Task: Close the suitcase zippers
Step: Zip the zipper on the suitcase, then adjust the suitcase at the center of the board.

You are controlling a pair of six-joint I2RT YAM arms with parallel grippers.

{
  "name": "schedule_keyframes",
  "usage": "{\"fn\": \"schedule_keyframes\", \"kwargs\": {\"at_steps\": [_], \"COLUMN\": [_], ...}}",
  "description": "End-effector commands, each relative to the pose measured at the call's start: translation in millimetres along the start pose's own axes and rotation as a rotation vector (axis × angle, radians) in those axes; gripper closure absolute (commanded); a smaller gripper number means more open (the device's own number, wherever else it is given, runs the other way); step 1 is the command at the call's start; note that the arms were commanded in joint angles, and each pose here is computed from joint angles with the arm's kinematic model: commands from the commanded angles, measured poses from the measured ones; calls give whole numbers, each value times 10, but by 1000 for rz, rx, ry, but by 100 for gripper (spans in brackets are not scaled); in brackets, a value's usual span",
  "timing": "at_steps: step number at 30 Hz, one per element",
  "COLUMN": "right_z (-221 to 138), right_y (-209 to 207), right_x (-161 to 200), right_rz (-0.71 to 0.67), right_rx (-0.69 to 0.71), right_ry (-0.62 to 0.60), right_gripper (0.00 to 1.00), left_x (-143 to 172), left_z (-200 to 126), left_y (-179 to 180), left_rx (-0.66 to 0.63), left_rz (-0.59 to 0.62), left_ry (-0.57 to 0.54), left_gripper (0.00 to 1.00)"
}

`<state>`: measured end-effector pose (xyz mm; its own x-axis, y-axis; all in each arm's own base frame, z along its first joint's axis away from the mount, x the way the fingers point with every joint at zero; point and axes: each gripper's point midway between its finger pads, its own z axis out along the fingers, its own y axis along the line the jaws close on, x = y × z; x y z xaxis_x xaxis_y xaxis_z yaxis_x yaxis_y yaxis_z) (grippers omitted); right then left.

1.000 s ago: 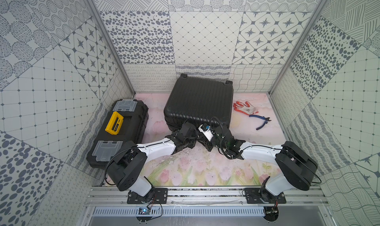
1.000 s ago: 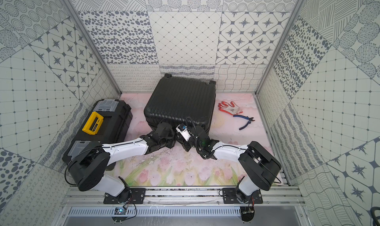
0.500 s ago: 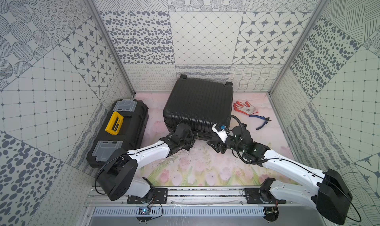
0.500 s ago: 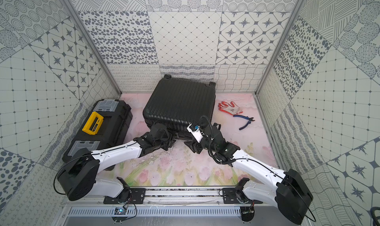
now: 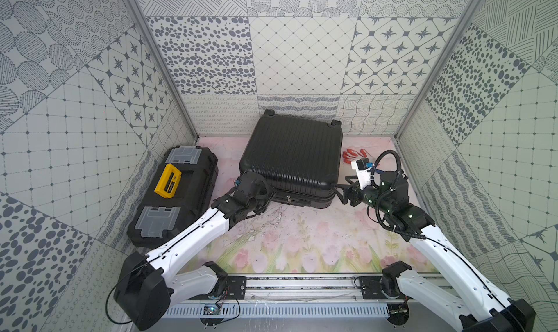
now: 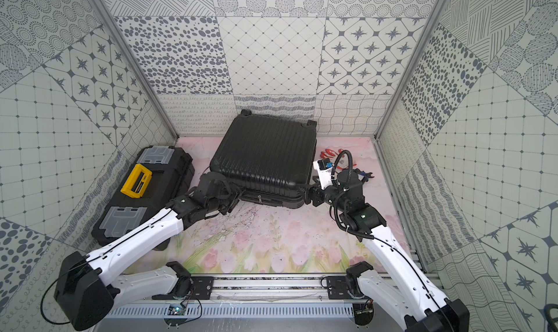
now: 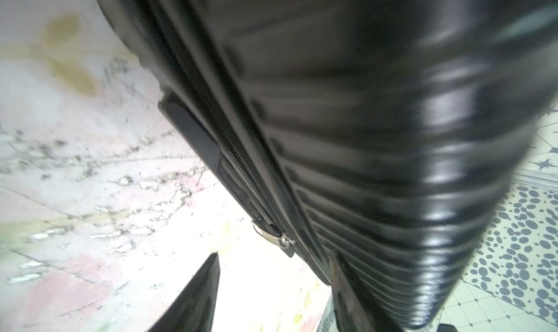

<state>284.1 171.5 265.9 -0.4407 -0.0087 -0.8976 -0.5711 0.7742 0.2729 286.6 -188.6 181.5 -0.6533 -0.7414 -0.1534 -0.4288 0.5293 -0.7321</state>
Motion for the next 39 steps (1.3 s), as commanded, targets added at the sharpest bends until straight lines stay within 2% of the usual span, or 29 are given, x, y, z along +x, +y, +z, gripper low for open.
{"fn": "schedule_keyframes", "kwargs": {"at_steps": [1, 5, 8, 12, 18, 21, 27, 33, 39], "right_z": [0, 60, 151, 266, 453, 559, 739, 889, 1019], "right_y": [-48, -249, -410, -585, -783, -840, -931, -1010, -1032], "right_x": [-199, -344, -397, -462, -442, -410, -393, -326, -282], "right_rz": [90, 177, 245, 315, 393, 426, 456, 480, 500], "right_rx": [-26, -13, -6, 5, 18, 12, 6, 0, -35], "right_ry": [-11, -27, -21, -18, 20, 40, 78, 118, 134], "right_gripper": [16, 13, 13, 12, 11, 10, 7, 5, 5], "left_x": [-395, -755, -978, -1215, -1440, -1570, -1724, -1641, -1496], "left_z": [-472, -727, -755, -603, -231, -79, 230, 481, 579], "left_y": [197, -21, -258, -502, -708, -693, -589, -652, -662], "left_rx": [-172, -169, -118, -69, 2, -19, -35, 69, 150], "left_rz": [382, 509, 584, 698, 789, 832, 850, 787, 706], "left_ry": [-79, -141, -142, -84, 29, 69, 148, 228, 294], "left_gripper": [36, 31, 29, 25, 21, 20, 19, 19, 20]}}
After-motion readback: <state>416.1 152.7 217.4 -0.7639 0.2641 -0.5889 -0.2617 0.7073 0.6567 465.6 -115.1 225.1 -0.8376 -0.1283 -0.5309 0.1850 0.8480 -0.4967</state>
